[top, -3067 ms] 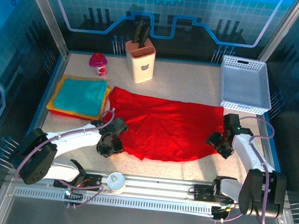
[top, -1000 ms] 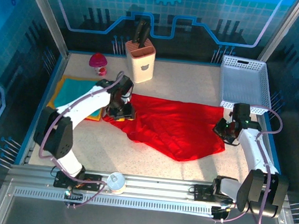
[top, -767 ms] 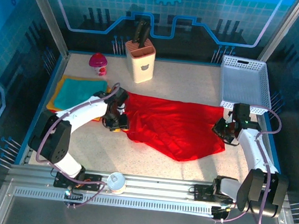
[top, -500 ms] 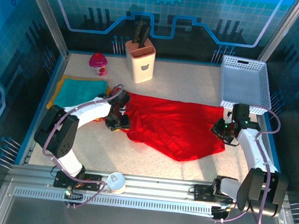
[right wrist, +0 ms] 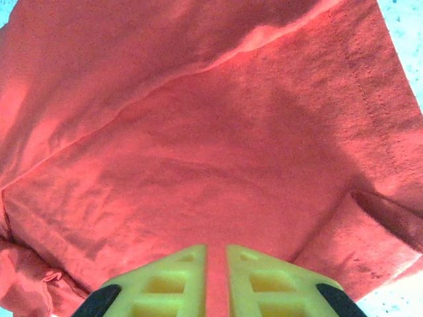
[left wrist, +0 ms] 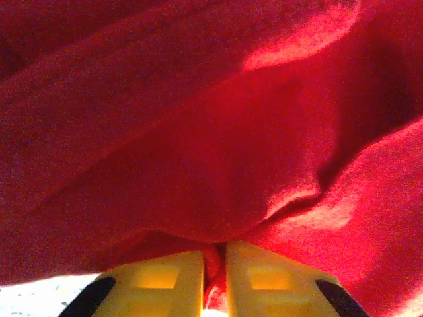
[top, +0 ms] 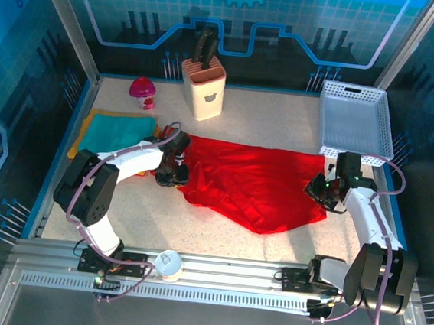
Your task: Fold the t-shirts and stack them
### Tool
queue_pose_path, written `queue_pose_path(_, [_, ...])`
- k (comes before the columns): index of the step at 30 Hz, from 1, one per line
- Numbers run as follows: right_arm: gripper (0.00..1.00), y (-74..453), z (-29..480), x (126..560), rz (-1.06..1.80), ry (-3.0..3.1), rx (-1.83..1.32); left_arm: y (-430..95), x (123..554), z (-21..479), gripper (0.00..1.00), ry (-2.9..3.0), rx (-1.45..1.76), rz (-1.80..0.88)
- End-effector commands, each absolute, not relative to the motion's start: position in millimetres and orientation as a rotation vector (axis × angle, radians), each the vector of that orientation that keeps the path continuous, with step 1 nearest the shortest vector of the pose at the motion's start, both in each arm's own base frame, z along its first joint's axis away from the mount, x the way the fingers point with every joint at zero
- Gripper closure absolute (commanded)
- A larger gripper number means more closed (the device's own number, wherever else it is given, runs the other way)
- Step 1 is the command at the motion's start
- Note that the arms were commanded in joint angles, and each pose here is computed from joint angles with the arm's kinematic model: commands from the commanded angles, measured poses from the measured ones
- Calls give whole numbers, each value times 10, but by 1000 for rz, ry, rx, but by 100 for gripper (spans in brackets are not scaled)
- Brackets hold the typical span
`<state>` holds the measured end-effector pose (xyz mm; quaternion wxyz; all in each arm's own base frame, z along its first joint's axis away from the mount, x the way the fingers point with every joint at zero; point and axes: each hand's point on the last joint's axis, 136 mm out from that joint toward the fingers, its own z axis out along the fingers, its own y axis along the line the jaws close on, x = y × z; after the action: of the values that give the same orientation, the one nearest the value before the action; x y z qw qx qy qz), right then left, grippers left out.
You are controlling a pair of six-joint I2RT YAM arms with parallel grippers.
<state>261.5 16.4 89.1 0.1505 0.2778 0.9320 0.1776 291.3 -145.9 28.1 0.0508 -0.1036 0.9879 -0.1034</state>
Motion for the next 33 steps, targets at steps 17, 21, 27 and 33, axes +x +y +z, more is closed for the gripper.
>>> queue_pose_path(17, [83,87,710,2422,437,2760,842,-1299,2336,730,100,3077,-425,-347])
queue_pose_path(21, [69,-74,604,2298,332,2769,934,-1268,2064,663,100,3120,-470,-387])
queue_pose_path(27, [62,-207,476,2227,323,2722,1023,-1219,1837,475,97,3133,-542,-413])
queue_pose_path(33, [63,-177,342,2186,333,2799,1043,-1236,1855,429,82,3136,-551,-419])
